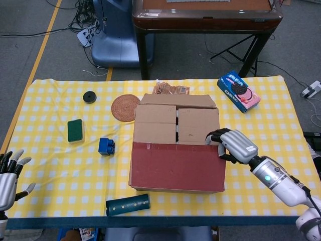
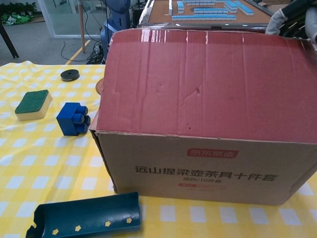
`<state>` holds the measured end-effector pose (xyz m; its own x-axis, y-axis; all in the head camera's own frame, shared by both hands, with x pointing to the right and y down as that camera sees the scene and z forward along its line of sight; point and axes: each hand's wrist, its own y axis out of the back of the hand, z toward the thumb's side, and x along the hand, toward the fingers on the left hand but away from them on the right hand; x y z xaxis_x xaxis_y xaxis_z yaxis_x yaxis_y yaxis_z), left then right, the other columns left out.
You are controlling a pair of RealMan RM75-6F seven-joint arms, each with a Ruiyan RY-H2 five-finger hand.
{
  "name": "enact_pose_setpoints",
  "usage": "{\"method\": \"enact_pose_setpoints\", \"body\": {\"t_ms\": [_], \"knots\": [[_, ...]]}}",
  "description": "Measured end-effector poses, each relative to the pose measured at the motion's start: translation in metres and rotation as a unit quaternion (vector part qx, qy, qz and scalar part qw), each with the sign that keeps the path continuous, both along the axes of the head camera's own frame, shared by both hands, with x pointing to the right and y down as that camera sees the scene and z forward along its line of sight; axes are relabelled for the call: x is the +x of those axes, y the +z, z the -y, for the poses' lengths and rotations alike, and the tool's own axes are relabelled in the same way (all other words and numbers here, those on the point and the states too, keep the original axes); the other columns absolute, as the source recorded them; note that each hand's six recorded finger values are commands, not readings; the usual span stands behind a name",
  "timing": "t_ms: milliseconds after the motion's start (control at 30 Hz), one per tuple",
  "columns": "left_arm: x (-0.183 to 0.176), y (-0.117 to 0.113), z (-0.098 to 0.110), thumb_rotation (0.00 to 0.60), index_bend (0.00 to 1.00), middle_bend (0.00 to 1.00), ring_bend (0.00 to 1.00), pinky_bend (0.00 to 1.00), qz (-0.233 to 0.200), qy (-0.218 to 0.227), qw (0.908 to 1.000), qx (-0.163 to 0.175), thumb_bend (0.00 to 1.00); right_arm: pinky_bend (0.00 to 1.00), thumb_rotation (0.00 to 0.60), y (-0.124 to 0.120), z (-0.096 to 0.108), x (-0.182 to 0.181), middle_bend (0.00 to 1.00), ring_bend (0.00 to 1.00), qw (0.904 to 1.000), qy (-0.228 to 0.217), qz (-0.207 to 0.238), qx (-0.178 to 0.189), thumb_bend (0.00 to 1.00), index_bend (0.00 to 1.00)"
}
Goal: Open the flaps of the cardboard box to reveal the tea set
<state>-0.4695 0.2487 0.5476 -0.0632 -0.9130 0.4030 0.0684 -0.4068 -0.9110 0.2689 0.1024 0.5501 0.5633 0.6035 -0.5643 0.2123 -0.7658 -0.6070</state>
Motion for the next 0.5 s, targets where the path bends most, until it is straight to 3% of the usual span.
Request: {"method": "enact_pose_setpoints", "body": {"t_ms": [233, 500], "knots": [[0.0, -0.006, 0.003, 0.6, 0.3, 0.11, 0.05, 0.0, 0.001, 0.0, 0.9999, 0.011, 0.2, 0.25, 0.6, -0.015, -0.009, 0.004, 0.34, 0.27, 0.9943, 0.036, 0.069, -0.072, 1.0, 0.43], [0.001, -0.007, 0.004, 0.6, 0.3, 0.11, 0.05, 0.0, 0.001, 0.002, 0.9999, 0.013, 0.2, 0.25, 0.6, -0.037, -0.019, 0.009, 0.34, 0.27, 0.9773, 0.054, 0.144, -0.146, 1.0, 0.43]]}}
